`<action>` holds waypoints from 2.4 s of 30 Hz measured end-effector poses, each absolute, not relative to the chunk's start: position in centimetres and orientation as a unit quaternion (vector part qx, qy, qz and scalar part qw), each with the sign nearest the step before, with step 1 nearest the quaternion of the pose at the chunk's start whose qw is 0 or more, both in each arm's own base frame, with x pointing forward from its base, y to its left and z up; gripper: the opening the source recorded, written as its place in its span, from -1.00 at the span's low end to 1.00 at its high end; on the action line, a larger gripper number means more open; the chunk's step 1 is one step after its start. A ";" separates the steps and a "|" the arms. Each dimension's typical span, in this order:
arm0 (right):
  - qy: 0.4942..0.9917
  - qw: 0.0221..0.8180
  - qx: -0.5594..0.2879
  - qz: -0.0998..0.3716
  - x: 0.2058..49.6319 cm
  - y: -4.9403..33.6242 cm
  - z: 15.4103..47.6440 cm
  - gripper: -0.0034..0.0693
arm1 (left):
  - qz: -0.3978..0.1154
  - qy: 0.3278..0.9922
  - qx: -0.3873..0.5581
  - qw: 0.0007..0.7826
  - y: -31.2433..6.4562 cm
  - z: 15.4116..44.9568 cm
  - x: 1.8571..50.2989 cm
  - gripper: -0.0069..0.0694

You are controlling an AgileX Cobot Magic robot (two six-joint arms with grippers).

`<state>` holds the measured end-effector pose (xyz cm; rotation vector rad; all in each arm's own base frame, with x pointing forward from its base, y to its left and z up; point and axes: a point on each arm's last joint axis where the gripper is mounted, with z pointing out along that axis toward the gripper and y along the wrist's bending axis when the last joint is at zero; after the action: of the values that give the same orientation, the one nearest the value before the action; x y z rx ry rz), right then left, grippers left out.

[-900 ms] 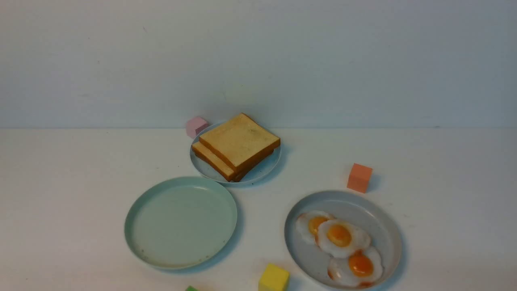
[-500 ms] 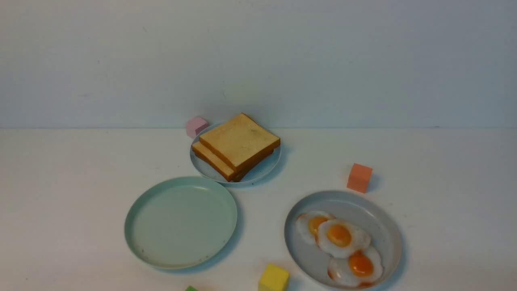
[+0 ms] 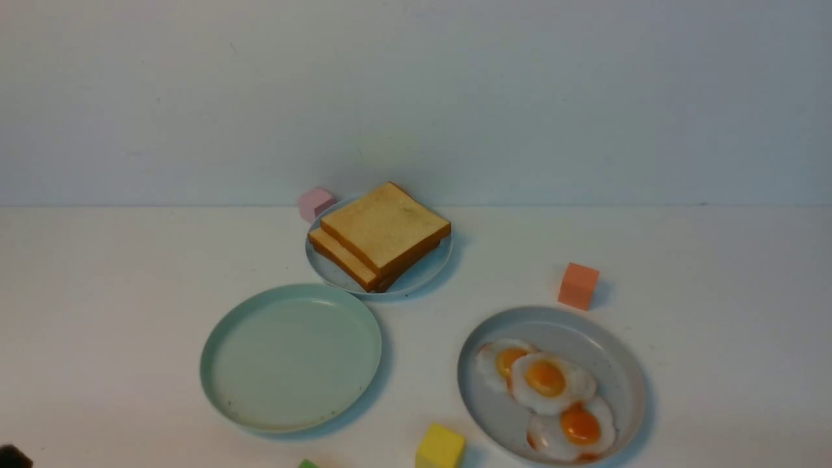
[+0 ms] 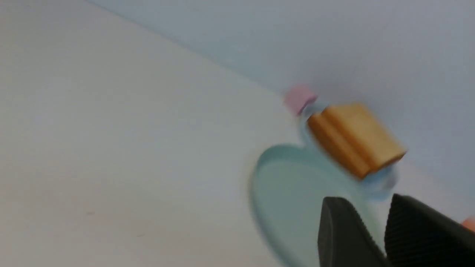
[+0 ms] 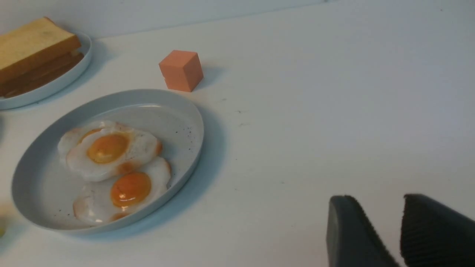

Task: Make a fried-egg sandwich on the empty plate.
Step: Use the left arm to grab a slice of bread

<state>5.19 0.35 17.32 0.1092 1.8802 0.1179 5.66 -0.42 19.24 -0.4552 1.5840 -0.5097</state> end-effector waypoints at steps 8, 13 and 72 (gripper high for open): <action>0.807 0.587 0.047 0.050 5.2 0.3 17.3 -0.25 | -0.354 0.577 -0.320 0.663 0.2 21.0 5.6 -0.29; 0.807 0.587 0.047 0.051 5.2 0.3 17.3 -0.25 | -0.318 0.627 -0.252 0.665 -0.4 23.7 5.5 -0.36; 0.832 0.403 -0.302 0.231 7.2 6.6 42.2 -0.89 | -0.097 0.910 0.309 0.260 -19.6 24.4 42.8 -0.42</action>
<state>7.21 6.65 42.19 -0.7622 2.1022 0.5835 42.84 -19.61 24.41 0.8382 2.4642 -0.2634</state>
